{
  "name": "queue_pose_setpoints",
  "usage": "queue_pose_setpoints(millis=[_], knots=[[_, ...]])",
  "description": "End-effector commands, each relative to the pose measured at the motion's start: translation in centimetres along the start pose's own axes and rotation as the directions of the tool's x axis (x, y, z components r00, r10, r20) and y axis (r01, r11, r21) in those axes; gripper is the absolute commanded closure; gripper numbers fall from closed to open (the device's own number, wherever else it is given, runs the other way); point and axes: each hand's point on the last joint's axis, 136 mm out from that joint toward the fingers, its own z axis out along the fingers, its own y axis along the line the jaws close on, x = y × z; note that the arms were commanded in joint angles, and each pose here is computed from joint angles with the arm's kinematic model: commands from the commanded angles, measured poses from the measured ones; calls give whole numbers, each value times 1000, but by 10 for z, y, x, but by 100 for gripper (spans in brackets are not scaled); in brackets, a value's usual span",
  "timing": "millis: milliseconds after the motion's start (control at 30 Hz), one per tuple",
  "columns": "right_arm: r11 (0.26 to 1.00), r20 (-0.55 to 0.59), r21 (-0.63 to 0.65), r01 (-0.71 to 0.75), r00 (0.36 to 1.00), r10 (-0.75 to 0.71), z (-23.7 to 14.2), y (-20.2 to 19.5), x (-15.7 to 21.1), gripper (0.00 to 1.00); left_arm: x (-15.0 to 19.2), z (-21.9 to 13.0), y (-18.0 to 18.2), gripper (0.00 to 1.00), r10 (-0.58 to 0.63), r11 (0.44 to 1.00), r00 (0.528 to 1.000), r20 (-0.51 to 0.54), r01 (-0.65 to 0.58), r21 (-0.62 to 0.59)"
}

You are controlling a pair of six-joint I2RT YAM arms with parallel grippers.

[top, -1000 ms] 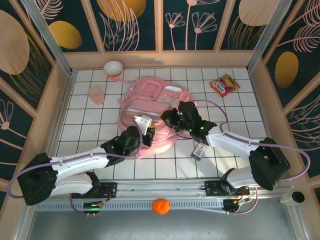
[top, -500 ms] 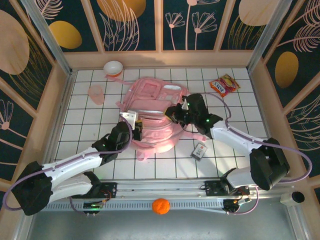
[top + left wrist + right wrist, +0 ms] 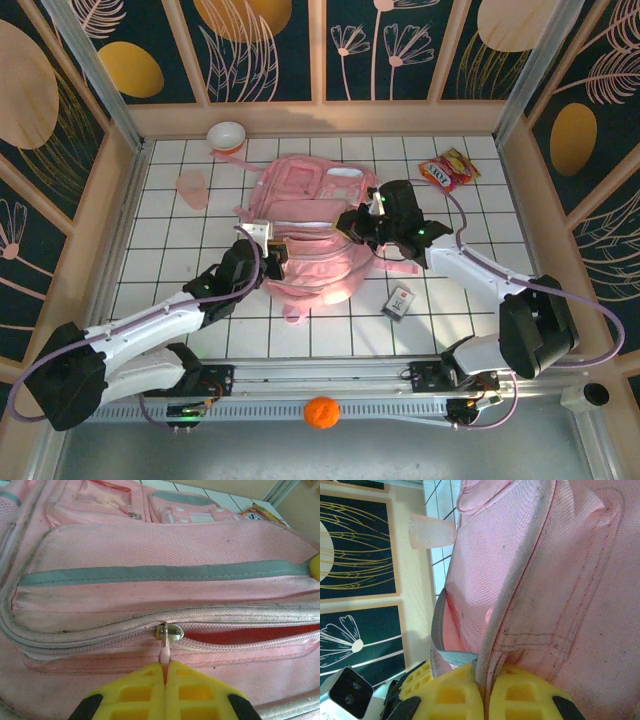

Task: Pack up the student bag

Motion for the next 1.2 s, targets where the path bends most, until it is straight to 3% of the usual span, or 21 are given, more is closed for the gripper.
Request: queue_pose_setpoints(millis=[0, 367, 500, 767, 933, 1033, 1100, 1167], knots=[[984, -6, -141, 109, 994, -111, -11, 48, -4, 100, -12, -1, -11, 100, -65, 997, 998, 4, 64, 35], [985, -26, -129, 118, 992, -122, -9, 45, -1, 100, -27, -12, -4, 100, -65, 998, 996, 68, 65, -1], [980, -94, -145, 135, 984, -149, -9, 47, 10, 100, -27, -12, 3, 100, -68, 997, 993, 92, 71, -27], [982, -106, -110, 154, 980, -166, -27, 29, -12, 100, -21, -16, 26, 100, -94, 989, 991, 98, 104, -105], [987, -74, -24, 161, 984, -162, -35, 6, -28, 100, -21, -18, 18, 100, -93, 994, 992, 85, 97, -43], [973, -29, 61, 221, 975, -219, -43, 1, -37, 79, -24, -18, 4, 100, -82, 996, 993, 81, 79, 33], [951, 25, 142, 276, 959, -282, -57, -2, -44, 59, -26, -18, -8, 100, -57, 995, 995, 78, 49, 91], [917, 94, 252, 311, 935, -343, -75, -9, -55, 50, -29, -19, -20, 100, -30, 989, 997, 76, 18, 145]])
